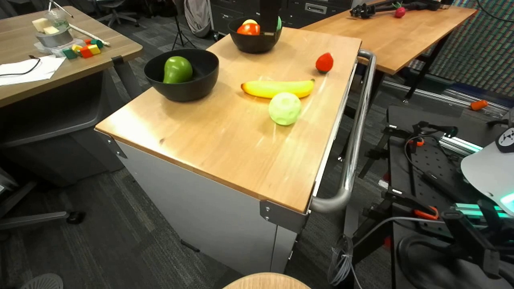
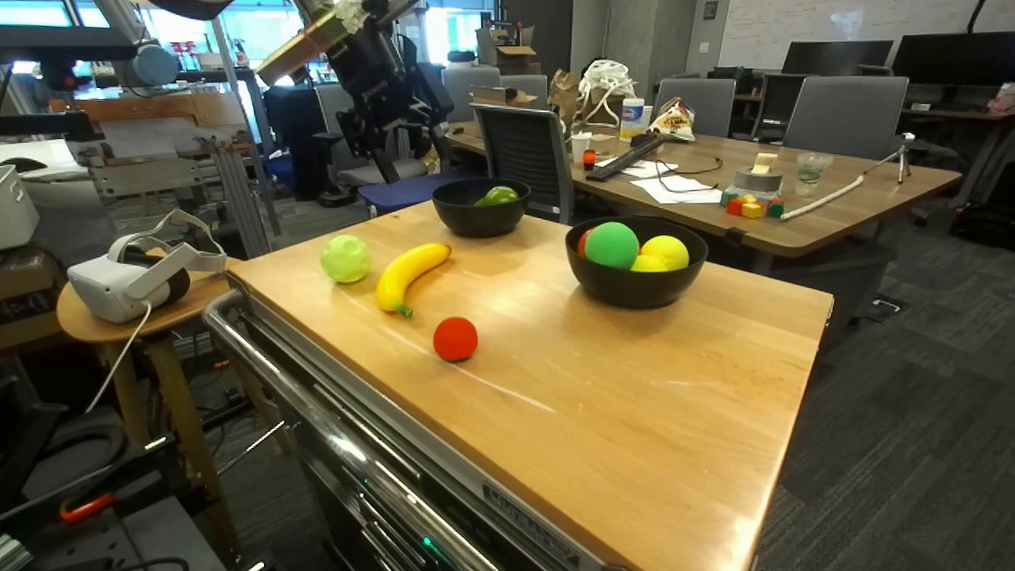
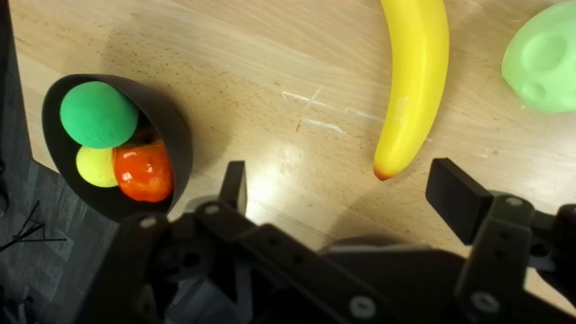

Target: Take the fruits out of the left and right bowl respectively and put them on the table

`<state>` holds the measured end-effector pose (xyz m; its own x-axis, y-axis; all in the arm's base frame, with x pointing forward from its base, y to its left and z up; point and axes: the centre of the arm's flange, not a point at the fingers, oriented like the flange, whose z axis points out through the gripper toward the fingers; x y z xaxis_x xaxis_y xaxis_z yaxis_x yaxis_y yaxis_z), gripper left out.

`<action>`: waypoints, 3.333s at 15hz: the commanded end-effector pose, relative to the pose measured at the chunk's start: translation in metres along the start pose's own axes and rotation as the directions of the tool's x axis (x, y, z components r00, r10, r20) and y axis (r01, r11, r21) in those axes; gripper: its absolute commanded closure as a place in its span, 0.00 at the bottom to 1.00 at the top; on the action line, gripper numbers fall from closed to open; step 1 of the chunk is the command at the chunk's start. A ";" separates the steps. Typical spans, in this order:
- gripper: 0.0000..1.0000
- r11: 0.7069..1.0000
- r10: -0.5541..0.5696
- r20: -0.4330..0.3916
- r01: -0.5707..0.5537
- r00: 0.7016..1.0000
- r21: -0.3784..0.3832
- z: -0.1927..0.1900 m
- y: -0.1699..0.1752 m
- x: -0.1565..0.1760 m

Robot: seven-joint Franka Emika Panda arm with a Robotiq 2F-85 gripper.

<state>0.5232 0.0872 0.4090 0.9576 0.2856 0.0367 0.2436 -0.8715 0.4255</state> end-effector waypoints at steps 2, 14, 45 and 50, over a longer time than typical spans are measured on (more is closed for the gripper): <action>0.00 0.998 0.039 -0.086 -0.043 0.996 -0.051 0.020 -0.010 0.079; 0.00 0.990 -0.077 -0.137 0.092 0.988 0.108 0.068 -0.015 0.217; 0.57 0.970 -0.233 0.004 0.232 0.973 0.076 -0.012 -0.027 0.163; 0.57 0.953 -0.298 0.046 0.294 0.953 0.075 -0.066 -0.042 0.103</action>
<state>0.6564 0.1848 0.4409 0.8692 0.4861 -0.0901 0.4845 -0.8015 0.3506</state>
